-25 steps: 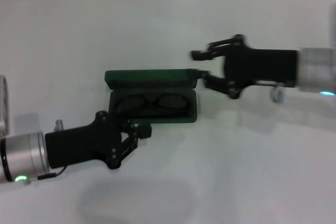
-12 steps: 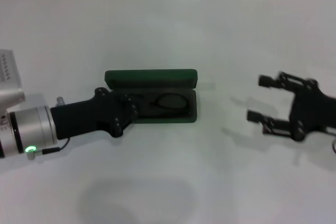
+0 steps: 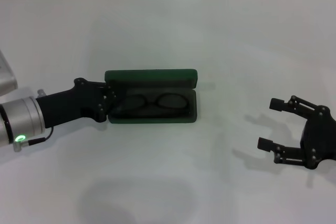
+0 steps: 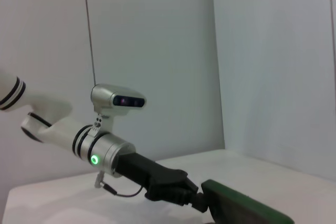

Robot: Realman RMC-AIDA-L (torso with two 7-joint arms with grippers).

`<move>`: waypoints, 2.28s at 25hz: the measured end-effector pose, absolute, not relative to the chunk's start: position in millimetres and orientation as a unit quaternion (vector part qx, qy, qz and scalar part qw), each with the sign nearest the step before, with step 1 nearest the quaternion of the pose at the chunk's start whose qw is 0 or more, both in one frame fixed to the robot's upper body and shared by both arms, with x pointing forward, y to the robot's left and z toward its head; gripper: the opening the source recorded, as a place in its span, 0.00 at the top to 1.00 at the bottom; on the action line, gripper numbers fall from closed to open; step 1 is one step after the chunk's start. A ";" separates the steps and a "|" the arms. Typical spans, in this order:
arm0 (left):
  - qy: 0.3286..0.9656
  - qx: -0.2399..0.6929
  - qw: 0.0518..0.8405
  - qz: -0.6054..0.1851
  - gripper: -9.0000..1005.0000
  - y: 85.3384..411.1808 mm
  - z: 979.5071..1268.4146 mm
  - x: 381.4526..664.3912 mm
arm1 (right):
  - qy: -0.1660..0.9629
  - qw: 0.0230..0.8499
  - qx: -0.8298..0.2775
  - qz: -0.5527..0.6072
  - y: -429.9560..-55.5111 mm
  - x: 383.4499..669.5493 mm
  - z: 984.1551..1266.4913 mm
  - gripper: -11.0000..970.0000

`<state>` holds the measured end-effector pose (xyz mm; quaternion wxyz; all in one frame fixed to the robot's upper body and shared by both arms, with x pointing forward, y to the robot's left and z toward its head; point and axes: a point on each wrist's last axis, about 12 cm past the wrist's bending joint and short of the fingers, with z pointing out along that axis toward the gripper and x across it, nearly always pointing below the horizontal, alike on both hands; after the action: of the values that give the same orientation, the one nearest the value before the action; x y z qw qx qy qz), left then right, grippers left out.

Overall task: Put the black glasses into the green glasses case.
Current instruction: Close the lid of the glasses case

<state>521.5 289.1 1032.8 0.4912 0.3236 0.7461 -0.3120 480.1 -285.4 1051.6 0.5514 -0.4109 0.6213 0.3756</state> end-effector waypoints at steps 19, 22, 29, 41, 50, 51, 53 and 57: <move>0.777 0.315 0.472 -0.273 0.92 291.1 1025.8 531.8 | 0.636 0.547 -0.409 0.358 -286.2 482.2 1045.2 0.09; 0.778 0.315 0.472 -0.268 0.92 290.0 1025.7 534.2 | 0.636 0.548 -0.409 0.358 -285.7 482.0 1045.1 0.09; 0.778 0.319 0.476 -0.258 0.92 291.5 1028.1 538.4 | 0.635 0.548 -0.408 0.361 -284.9 481.1 1044.8 0.09; 0.773 0.328 0.488 -0.238 0.92 292.7 1038.3 553.1 | 0.632 0.548 -0.409 0.364 -283.9 480.3 1045.0 0.09; 0.781 0.302 0.464 -0.289 0.92 299.6 1039.2 539.0 | 0.629 0.549 -0.410 0.367 -284.6 479.7 1046.1 0.09; 0.784 0.296 0.462 -0.293 0.92 302.6 1039.5 536.6 | 0.629 0.549 -0.410 0.367 -284.5 479.7 1046.2 0.09; 0.791 0.281 0.451 -0.303 0.91 309.5 1040.1 529.9 | 0.629 0.549 -0.411 0.367 -284.6 479.8 1046.4 0.09; 0.790 0.251 0.438 -0.347 0.91 312.6 1050.7 522.7 | 0.629 0.550 -0.410 0.365 -285.2 480.4 1046.9 0.09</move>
<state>522.7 312.6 1050.7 0.4385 0.2507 0.7904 -0.3467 480.4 -285.2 1046.9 0.5502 -0.4103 0.6288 0.3655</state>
